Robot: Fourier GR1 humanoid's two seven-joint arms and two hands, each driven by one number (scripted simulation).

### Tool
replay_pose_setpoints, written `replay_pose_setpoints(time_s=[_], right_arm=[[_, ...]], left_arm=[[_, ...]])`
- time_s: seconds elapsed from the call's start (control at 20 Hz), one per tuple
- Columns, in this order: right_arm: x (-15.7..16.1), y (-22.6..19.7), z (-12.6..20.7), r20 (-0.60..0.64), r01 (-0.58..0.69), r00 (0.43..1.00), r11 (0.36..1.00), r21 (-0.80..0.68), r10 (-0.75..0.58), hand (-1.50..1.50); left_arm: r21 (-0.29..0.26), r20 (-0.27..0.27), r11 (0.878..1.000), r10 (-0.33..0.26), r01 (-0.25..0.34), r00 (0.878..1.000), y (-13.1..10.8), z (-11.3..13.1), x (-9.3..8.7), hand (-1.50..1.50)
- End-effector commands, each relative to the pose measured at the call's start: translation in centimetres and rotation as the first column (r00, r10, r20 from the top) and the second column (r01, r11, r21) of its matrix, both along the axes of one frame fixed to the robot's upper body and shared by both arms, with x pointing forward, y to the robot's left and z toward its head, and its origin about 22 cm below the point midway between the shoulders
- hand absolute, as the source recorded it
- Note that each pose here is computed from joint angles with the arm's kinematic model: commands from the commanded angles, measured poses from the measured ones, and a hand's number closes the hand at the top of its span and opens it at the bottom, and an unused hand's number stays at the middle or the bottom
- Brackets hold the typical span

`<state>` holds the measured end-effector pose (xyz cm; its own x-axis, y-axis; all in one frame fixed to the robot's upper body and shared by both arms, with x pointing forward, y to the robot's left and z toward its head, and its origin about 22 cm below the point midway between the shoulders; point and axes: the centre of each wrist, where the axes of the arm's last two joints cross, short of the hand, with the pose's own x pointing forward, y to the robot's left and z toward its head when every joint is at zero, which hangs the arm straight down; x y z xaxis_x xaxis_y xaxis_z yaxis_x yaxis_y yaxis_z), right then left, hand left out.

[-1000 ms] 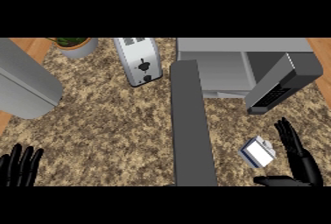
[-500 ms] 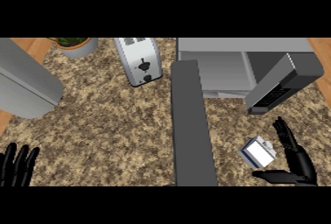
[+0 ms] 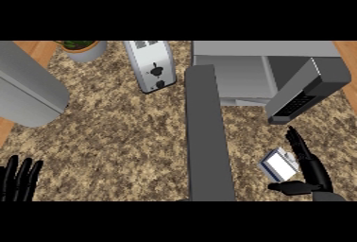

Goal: Pick up the milk, place it into the microwave and close the microwave

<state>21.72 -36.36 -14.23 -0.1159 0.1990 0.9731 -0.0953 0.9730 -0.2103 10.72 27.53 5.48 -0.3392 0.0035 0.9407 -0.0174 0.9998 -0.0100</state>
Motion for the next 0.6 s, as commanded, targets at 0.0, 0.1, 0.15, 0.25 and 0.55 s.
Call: replay_pose_setpoints(time_s=[0.0,0.1,0.15,0.25,0.55], right_arm=[[-0.1,0.9,-1.1,0.027,-0.074,0.997,0.992,0.099,0.071,-1.5],[1.0,0.2,-0.2,0.06,-0.059,0.997,0.993,0.105,0.053,-1.5],[-0.5,-0.8,-0.6,0.08,-0.043,0.996,0.995,0.095,0.035,-1.5],[-0.2,0.3,-1.1,0.088,-0.036,0.996,0.996,0.086,0.028,-1.5],[1.0,0.9,-0.6,0.127,-0.056,0.991,0.977,0.207,0.03,-1.5]], left_arm=[[-0.003,-0.01,1.0,-0.004,0.004,1.0,-0.4,-0.2,0.0,-1.5],[-0.013,0.008,1.0,0.007,-0.007,1.0,1.2,-0.4,0.7,-1.5],[-0.008,-0.008,1.0,-0.006,0.006,1.0,-0.7,-0.5,0.6,-1.5],[-0.003,-0.007,1.0,0.005,-0.005,1.0,0.4,-0.7,-0.2,-1.5],[-0.018,-0.001,1.0,-0.019,0.019,1.0,0.2,-0.6,0.6,-1.5]])
